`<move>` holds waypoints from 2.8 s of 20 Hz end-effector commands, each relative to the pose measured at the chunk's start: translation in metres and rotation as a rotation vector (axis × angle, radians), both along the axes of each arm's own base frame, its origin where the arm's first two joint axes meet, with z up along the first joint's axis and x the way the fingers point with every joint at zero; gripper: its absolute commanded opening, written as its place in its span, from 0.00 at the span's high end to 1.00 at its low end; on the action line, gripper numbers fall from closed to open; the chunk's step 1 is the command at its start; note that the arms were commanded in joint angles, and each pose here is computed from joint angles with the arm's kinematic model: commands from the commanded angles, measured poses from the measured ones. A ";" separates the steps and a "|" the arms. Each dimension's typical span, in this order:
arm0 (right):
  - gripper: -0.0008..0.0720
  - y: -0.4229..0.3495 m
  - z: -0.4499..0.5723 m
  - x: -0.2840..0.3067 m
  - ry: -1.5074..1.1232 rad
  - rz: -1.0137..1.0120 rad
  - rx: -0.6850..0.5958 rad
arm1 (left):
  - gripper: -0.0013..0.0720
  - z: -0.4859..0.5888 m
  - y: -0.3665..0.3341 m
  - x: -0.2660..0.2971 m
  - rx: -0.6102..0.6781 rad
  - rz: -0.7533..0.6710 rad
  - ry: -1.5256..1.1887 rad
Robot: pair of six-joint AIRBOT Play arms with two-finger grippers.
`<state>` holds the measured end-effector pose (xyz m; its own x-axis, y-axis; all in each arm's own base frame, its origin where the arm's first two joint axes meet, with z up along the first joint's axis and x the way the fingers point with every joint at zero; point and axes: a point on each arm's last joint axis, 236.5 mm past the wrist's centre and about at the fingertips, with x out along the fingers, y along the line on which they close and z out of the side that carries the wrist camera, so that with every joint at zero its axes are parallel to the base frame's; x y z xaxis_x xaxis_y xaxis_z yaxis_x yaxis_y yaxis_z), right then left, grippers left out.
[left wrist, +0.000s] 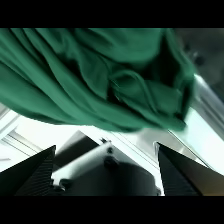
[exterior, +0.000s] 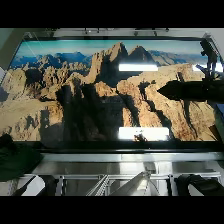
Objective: Fold the shirts.
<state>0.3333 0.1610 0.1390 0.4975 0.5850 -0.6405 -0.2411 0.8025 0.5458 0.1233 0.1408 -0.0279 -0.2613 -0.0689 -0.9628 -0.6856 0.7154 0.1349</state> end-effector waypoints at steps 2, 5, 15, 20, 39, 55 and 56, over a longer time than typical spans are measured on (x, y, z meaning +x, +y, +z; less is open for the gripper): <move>0.96 0.000 -0.001 0.000 0.003 0.001 0.000 | 0.01 -0.049 0.003 -0.002 -0.022 -0.019 0.034; 0.96 0.000 -0.001 0.000 0.004 0.001 0.000 | 0.01 -0.073 0.002 0.000 -0.025 -0.030 0.023; 0.96 0.000 -0.001 0.000 0.004 0.001 0.000 | 0.95 0.046 -0.141 0.215 -0.360 -0.419 -0.710; 0.96 0.000 -0.001 0.000 0.004 0.001 0.000 | 0.95 0.161 -0.365 0.249 -0.724 -0.995 -0.936; 0.96 0.000 0.003 0.009 -0.023 -0.025 0.020 | 0.01 0.050 -0.437 0.187 -0.960 -1.136 -0.318; 0.39 0.043 -0.202 0.015 0.500 0.190 0.065 | 0.01 -0.092 -0.446 0.093 -0.835 -0.848 -0.226; 0.40 0.051 -0.205 0.014 0.507 0.201 0.091 | 0.03 -0.096 -0.454 0.094 -0.840 -0.866 -0.212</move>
